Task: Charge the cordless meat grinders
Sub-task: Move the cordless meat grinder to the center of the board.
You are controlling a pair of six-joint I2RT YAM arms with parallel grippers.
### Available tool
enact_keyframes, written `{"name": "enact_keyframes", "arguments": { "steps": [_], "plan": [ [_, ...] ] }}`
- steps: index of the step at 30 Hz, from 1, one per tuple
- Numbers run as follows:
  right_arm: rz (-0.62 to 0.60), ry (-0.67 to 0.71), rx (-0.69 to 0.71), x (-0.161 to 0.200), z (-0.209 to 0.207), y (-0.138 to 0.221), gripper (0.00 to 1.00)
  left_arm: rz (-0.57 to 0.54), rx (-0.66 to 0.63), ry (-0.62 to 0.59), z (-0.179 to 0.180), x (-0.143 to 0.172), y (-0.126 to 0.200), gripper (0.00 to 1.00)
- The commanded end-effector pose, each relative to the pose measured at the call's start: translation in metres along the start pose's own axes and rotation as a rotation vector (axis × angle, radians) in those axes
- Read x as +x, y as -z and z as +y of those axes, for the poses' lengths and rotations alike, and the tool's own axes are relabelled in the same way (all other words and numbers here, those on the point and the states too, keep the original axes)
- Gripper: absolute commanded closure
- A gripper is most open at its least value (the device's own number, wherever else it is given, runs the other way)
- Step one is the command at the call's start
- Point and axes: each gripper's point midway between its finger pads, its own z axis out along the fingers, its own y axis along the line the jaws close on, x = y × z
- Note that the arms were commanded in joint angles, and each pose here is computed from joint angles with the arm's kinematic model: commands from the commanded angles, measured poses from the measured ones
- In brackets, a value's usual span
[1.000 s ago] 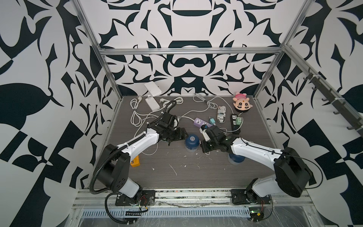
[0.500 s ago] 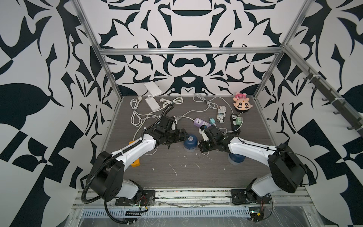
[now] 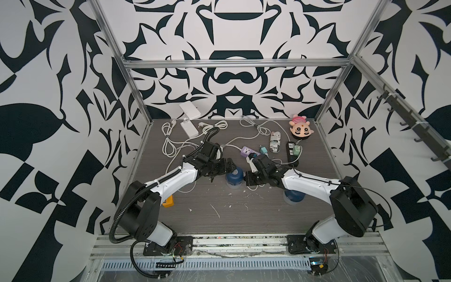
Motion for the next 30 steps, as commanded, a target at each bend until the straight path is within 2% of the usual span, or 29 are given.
{"name": "enact_keyframes", "arguments": {
  "steps": [1,11,22,30],
  "plan": [
    [-0.072,-0.006,-0.04,-0.027,0.017,0.008,1.0,-0.005,-0.012,-0.042,-0.004,-0.011,0.0,0.11],
    [-0.093,-0.011,-0.06,-0.042,0.024,0.009,1.0,0.049,0.007,-0.082,-0.011,-0.019,-0.014,0.14],
    [-0.074,-0.018,-0.088,-0.048,0.032,0.0,1.0,0.038,0.104,-0.02,-0.023,-0.011,-0.008,0.14],
    [-0.082,-0.021,-0.07,-0.054,0.032,0.002,1.0,0.025,0.106,0.044,-0.017,0.001,0.001,0.14]
  ]
}}
